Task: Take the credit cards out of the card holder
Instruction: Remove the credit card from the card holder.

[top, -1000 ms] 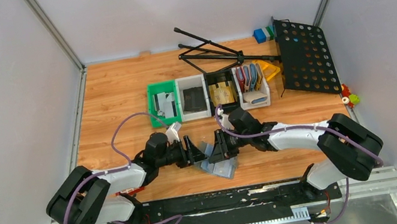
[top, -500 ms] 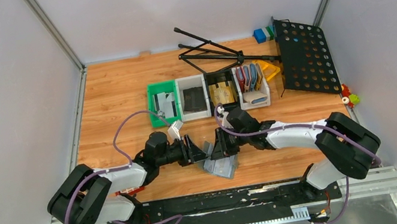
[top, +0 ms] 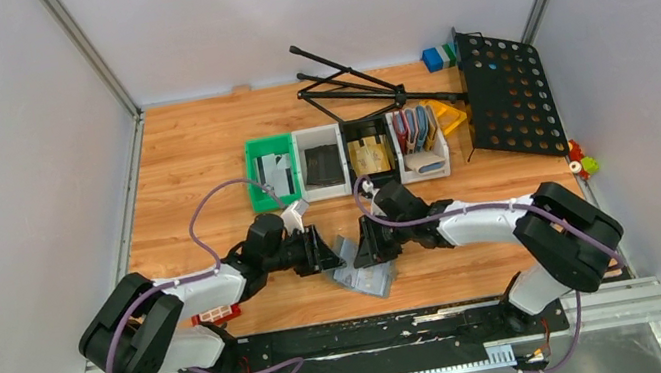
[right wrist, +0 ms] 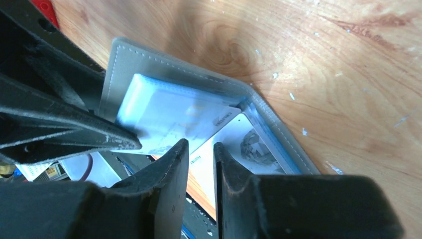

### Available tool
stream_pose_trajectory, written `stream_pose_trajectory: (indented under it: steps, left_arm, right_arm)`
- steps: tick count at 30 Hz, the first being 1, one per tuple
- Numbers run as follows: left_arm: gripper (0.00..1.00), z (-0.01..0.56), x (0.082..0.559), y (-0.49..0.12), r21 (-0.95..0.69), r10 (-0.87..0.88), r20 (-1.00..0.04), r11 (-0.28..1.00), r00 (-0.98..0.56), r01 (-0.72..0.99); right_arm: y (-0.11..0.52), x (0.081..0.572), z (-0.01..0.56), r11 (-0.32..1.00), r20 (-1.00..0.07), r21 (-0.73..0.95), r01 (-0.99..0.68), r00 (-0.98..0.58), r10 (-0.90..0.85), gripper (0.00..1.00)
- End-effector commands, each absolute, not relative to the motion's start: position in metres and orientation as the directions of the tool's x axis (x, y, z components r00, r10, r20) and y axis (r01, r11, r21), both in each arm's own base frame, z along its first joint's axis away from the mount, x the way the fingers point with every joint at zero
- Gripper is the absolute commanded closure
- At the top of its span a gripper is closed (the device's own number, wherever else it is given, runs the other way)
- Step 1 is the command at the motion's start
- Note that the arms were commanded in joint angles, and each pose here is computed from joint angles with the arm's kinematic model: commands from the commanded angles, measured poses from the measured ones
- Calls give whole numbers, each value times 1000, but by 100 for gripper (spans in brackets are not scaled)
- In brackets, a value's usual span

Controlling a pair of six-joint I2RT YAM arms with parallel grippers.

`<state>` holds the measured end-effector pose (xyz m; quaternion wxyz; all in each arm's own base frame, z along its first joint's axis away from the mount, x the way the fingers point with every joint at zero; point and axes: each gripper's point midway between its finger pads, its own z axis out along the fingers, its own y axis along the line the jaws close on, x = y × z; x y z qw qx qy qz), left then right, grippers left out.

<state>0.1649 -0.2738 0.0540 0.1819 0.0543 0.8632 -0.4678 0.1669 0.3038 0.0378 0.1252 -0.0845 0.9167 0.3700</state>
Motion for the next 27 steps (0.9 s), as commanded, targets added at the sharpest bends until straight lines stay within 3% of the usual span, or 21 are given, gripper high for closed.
stream_pose_trajectory:
  steps: [1, 4, 6, 11, 15, 27]
  left_arm:
    - [66, 64, 173, -278, -770, -59, -417, 552, -907, 318]
    - [81, 66, 173, -280, -776, -61, -419, 542, -906, 322]
    - [84, 70, 174, -280, -785, -78, -422, 530, -903, 321]
    - [87, 86, 172, -279, -837, -141, -408, 453, -902, 308]
    - [88, 97, 170, -277, -865, -183, -398, 402, -899, 301]
    - [90, 148, 165, -279, -945, -286, -323, 147, -902, 292]
  right_arm:
    - [310, 176, 48, 707, -337, 646, -286, -939, -72, 74]
    - [305, 175, 49, 716, -340, 637, -286, -938, -71, 68]
    - [300, 173, 50, 721, -347, 632, -286, -936, -67, 64]
    - [290, 169, 61, 698, -363, 657, -284, -931, -36, 58]
    - [293, 165, 78, 606, -349, 751, -262, -937, 28, 49]
    - [299, 164, 120, 382, -294, 897, -221, -945, 143, 48]
